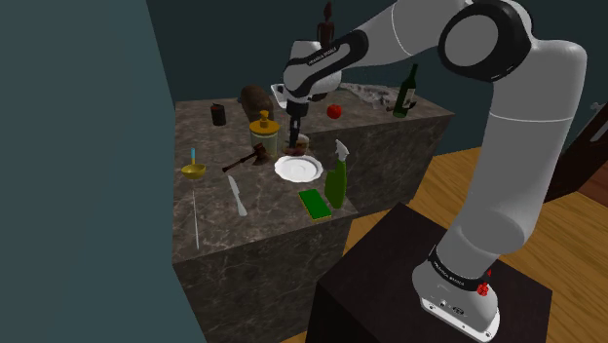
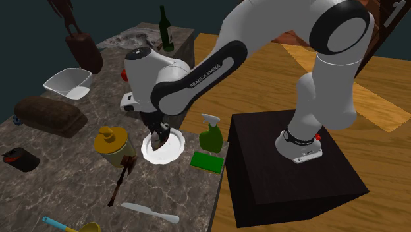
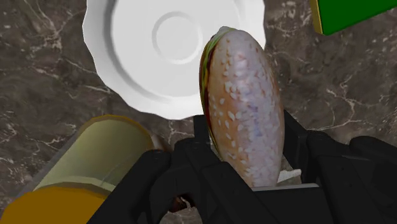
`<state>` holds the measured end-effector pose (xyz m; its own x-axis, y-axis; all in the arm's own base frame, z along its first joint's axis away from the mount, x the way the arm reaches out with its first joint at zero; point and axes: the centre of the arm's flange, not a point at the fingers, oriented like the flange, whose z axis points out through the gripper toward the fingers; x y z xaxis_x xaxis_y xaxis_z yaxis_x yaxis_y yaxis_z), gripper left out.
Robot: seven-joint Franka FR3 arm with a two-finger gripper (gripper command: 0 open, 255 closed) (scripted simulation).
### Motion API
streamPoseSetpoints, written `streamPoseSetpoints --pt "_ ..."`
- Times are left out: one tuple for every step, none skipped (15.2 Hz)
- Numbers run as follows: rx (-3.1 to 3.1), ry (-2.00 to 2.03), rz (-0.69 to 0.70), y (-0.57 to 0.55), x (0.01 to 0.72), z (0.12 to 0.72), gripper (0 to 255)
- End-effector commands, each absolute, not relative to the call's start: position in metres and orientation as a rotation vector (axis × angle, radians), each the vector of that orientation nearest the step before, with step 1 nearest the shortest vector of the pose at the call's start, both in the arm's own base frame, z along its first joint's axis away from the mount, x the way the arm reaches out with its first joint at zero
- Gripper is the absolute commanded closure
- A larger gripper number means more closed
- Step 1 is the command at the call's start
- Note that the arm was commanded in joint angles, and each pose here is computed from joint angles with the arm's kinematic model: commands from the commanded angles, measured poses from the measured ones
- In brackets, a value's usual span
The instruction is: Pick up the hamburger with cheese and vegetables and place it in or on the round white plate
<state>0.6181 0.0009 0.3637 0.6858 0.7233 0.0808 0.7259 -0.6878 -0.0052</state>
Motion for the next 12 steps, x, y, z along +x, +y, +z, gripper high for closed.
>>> streamPoseSetpoints --pt "-2.849 -1.228 -0.113 -0.026 0.628 0.365 255" --pt "-2.849 -1.228 -0.113 -0.038 0.633 0.366 255" --pt "-2.849 -1.228 -0.113 -0.046 0.636 0.367 255" --pt "-2.849 -1.228 -0.113 -0.046 0.636 0.362 255" --pt "-2.849 -1.228 -0.113 -0.046 0.636 0.356 255" --pt "-2.849 -1.228 -0.113 -0.046 0.636 0.351 255" --pt "-2.849 -1.228 -0.113 -0.046 0.636 0.346 255" --pt "-2.849 -1.228 -0.113 -0.046 0.636 0.341 255" --pt "-2.849 -1.228 -0.113 -0.046 0.636 0.335 255" --pt "-2.849 -1.228 -0.113 -0.046 0.636 0.33 255" --pt "-2.849 -1.228 -0.113 -0.046 0.636 0.325 255" --pt "-2.849 -1.228 -0.113 -0.046 0.636 0.319 255"
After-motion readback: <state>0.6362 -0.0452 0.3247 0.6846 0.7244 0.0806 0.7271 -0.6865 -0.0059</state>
